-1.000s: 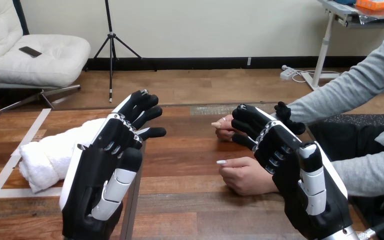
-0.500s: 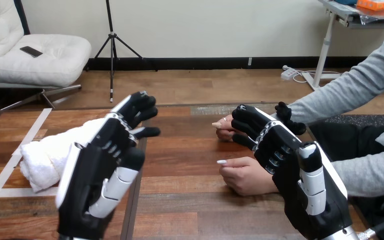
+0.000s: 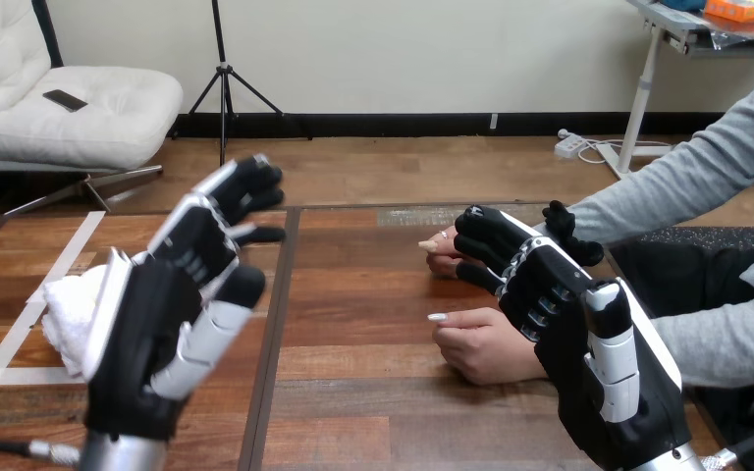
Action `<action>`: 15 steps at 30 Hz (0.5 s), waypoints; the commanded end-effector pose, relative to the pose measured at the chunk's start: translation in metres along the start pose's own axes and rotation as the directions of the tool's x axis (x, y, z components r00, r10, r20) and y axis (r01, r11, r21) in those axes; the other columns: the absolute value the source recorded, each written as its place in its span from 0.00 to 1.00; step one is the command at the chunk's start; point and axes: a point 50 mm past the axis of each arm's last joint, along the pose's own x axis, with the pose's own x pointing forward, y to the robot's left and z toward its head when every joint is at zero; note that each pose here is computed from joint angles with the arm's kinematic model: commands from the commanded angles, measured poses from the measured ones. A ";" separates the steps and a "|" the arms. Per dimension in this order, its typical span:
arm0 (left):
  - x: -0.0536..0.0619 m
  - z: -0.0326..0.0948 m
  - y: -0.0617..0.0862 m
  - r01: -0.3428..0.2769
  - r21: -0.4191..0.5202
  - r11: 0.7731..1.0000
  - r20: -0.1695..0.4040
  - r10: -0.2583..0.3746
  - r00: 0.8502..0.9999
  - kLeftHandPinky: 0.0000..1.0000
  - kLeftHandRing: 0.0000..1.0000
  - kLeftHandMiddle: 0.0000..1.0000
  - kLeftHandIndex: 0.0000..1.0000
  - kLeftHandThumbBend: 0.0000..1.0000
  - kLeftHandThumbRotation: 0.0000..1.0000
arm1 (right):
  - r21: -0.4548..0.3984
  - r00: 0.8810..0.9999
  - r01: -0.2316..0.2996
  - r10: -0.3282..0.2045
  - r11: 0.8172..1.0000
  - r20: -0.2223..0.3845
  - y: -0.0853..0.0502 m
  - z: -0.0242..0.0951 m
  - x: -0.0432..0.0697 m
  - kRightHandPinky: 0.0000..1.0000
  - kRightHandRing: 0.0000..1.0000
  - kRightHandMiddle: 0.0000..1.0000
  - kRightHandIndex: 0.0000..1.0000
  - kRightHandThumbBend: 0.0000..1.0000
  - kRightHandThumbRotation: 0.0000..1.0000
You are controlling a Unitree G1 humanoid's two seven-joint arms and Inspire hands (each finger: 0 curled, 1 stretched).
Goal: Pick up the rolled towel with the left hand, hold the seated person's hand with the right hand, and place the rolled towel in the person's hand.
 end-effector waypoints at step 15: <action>0.041 -0.005 0.027 0.001 0.116 0.993 0.061 -0.008 0.998 0.73 0.84 0.86 0.84 0.86 0.77 | -0.027 0.996 -0.021 0.023 0.999 0.082 0.000 0.013 0.015 0.89 0.91 0.90 0.86 0.77 1.00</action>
